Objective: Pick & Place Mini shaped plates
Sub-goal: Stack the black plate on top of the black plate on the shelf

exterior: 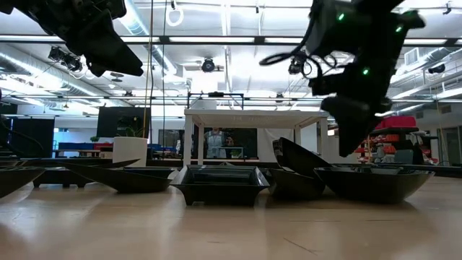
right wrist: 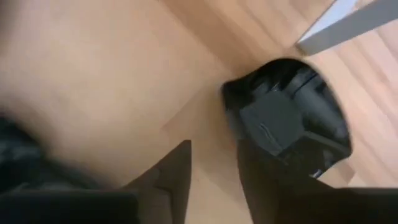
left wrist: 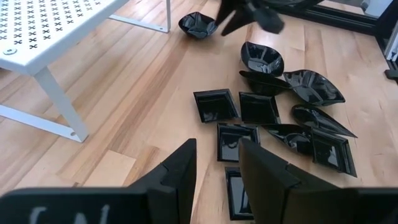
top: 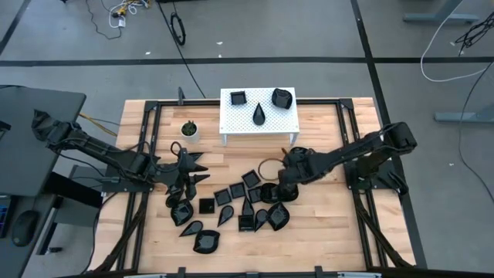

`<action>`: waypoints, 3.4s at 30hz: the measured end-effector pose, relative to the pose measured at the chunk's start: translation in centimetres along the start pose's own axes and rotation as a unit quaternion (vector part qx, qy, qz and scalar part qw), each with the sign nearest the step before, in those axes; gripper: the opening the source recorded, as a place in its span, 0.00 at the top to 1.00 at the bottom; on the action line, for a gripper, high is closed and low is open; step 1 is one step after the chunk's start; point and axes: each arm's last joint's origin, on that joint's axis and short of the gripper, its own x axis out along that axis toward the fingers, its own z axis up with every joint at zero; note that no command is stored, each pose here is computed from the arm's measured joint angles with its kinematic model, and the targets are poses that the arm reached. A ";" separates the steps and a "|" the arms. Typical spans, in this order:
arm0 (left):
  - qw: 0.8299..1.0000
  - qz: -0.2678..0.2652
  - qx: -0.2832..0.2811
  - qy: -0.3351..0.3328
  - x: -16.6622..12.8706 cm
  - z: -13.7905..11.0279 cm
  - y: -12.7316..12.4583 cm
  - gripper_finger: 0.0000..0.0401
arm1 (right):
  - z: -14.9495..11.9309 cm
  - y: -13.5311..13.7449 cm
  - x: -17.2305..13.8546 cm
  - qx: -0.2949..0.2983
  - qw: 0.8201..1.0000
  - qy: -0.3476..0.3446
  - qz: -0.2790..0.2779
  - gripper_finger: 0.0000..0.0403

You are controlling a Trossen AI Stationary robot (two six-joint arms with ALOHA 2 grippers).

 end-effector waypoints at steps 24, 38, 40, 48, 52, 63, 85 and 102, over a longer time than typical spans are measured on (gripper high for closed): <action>1.000 0.000 -0.001 0.000 0.0 0.0 0.0 0.69 | -1.9 -1.9 3.8 -0.096 0.995 -0.026 -0.021 0.97; 1.000 0.000 -0.001 0.000 0.0 0.0 0.0 0.69 | 0.4 -0.4 -8.5 -0.294 0.932 -0.059 0.202 0.97; 1.000 0.002 -0.001 -0.001 0.0 0.0 0.0 0.69 | 1.0 -0.8 -10.4 -0.346 0.905 -0.097 0.225 0.97; 1.000 0.008 0.000 -0.004 0.0 0.0 0.0 0.69 | 5.4 -3.6 -12.7 -0.596 0.755 -0.273 0.026 0.99; 0.999 0.017 0.022 -0.017 0.0 0.2 0.1 0.69 | 9.2 -7.2 -10.7 -0.637 0.724 -0.256 -0.064 0.99; 0.984 0.047 0.118 -0.128 -0.3 2.5 -0.5 0.69 | 13.8 -15.3 -7.2 -0.703 0.664 -0.189 -0.169 0.96; 0.987 0.046 0.074 -0.138 -0.3 2.6 -0.5 0.69 | 14.8 -15.3 -2.6 -0.767 0.615 -0.091 -0.157 0.94; 0.987 0.047 0.078 -0.131 -0.3 2.5 -0.4 0.69 | 14.9 -14.2 -5.2 -0.595 0.762 -0.175 -0.186 0.54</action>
